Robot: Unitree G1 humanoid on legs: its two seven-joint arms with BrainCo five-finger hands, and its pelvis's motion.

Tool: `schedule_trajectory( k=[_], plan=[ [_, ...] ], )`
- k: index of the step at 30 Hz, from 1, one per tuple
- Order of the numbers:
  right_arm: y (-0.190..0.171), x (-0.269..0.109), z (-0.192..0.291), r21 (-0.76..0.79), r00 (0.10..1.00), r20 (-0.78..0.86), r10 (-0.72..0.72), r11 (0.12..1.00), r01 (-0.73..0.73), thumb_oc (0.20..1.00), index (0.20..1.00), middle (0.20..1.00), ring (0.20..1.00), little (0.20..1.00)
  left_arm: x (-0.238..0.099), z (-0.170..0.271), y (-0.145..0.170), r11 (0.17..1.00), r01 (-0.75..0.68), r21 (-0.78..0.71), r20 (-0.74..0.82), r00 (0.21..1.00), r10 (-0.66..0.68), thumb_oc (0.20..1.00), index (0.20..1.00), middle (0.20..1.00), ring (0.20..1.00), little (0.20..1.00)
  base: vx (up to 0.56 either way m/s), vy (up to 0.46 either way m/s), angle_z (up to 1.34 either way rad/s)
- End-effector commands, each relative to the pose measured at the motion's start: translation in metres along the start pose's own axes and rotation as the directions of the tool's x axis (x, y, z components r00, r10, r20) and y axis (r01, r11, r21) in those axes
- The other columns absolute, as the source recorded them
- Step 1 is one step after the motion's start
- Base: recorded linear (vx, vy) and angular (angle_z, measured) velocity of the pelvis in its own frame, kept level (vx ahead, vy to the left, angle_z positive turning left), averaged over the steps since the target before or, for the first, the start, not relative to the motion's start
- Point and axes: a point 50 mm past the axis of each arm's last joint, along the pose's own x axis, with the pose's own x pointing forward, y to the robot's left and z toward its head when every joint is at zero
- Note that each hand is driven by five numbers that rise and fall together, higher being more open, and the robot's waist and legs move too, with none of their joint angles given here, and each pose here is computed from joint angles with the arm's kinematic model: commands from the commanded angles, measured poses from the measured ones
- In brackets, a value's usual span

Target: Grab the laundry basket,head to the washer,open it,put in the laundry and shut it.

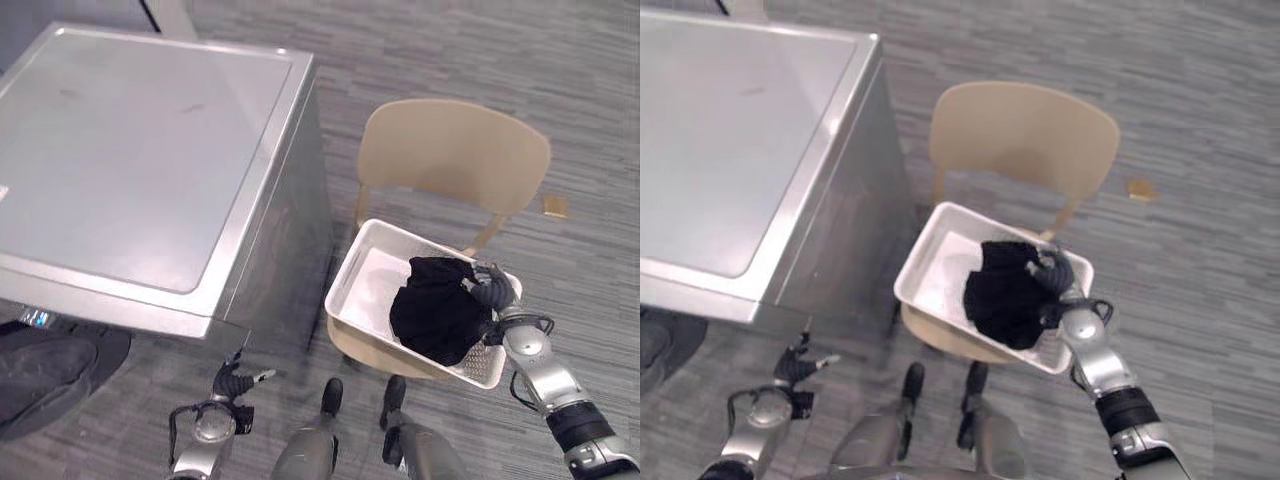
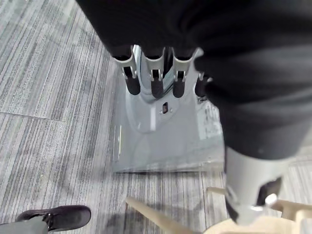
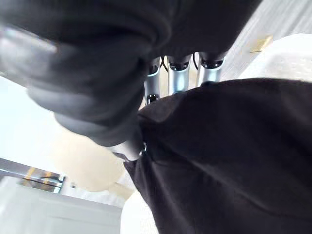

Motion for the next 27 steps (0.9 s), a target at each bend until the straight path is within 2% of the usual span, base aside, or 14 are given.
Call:
schedule_trajectory(
  k=[1, 5, 8, 9, 10, 12, 16, 18, 23, 27],
  plan=[
    [-0.002, -0.002, 0.032, 0.098, 0.981, 0.193, 0.033, 0.994, -0.053, 0.200, 0.200, 0.200, 0.200, 0.200, -0.003, -0.003, 0.000, 1.000, 0.019, 0.012, 0.003, 1.000, -0.020, 1.000, 1.000, 1.000, 1.000, 1.000, 0.06, 0.045, -0.36],
    [0.005, -0.009, 0.046, 0.180, 0.963, 0.259, 0.069, 0.976, -0.119, 0.200, 0.200, 0.200, 0.200, 0.200, -0.008, -0.007, -0.004, 0.999, 0.038, 0.005, -0.003, 0.999, -0.038, 1.000, 1.000, 1.000, 1.000, 1.000, 0.06, 0.063, -0.23],
    [0.019, -0.015, 0.068, 0.254, 0.924, 0.362, 0.121, 0.941, -0.223, 0.200, 0.200, 0.200, 0.200, 0.200, -0.009, 0.000, -0.008, 0.999, 0.049, -0.010, 0.036, 0.998, -0.049, 1.000, 1.000, 1.000, 1.000, 1.000, -0.17, 0.050, -0.47],
    [0.017, -0.018, 0.086, 0.285, 0.890, 0.447, 0.093, 0.928, -0.240, 0.200, 0.200, 0.200, 0.200, 0.200, -0.002, 0.031, -0.006, 0.999, 0.045, -0.004, 0.145, 0.988, -0.044, 1.000, 1.000, 1.000, 1.000, 1.000, -0.38, -0.031, -0.11],
    [0.017, -0.018, 0.086, 0.285, 0.890, 0.447, 0.092, 0.928, -0.240, 0.200, 0.200, 0.200, 0.200, 0.200, -0.002, 0.031, -0.006, 0.999, 0.045, -0.004, 0.145, 0.988, -0.044, 1.000, 1.000, 1.000, 1.000, 1.000, -0.41, -0.087, 0.32],
    [0.010, -0.018, 0.097, 0.288, 0.870, 0.491, 0.048, 0.933, -0.214, 0.200, 0.200, 0.200, 0.200, 0.200, 0.000, 0.051, -0.008, 0.999, 0.049, 0.004, 0.228, 0.972, -0.048, 1.000, 1.000, 1.000, 1.000, 1.000, -0.24, -0.178, 1.02],
    [0.010, -0.015, 0.100, 0.326, 0.870, 0.492, 0.026, 0.921, -0.212, 0.200, 0.200, 0.200, 0.200, 0.200, 0.000, 0.062, -0.013, 0.998, 0.070, -0.003, 0.269, 0.961, -0.066, 1.000, 1.000, 1.000, 1.000, 1.000, -0.11, -0.144, 0.68],
    [0.009, -0.011, 0.117, 0.407, 0.841, 0.541, -0.012, 0.879, -0.249, 0.200, 0.200, 0.200, 0.200, 0.200, 0.000, 0.073, -0.020, 0.995, 0.095, -0.028, 0.308, 0.948, -0.081, 1.000, 1.000, 1.000, 1.000, 1.000, -0.43, -0.367, 0.24],
    [0.007, -0.014, 0.131, 0.438, 0.807, 0.589, -0.026, 0.850, -0.293, 0.200, 0.200, 0.200, 0.200, 0.200, -0.005, 0.085, -0.032, 0.990, 0.136, -0.021, 0.359, 0.926, -0.120, 1.000, 1.000, 1.000, 1.000, 1.000, -0.29, -0.115, 1.06],
    [0.015, -0.025, 0.159, 0.399, 0.713, 0.701, -0.003, 0.830, -0.389, 0.200, 0.200, 0.200, 0.200, 0.200, -0.018, 0.130, -0.056, 0.970, 0.217, 0.113, 0.539, 0.806, -0.243, 1.000, 1.000, 1.000, 1.000, 1.000, -0.23, -0.004, 1.31]
  ],
)
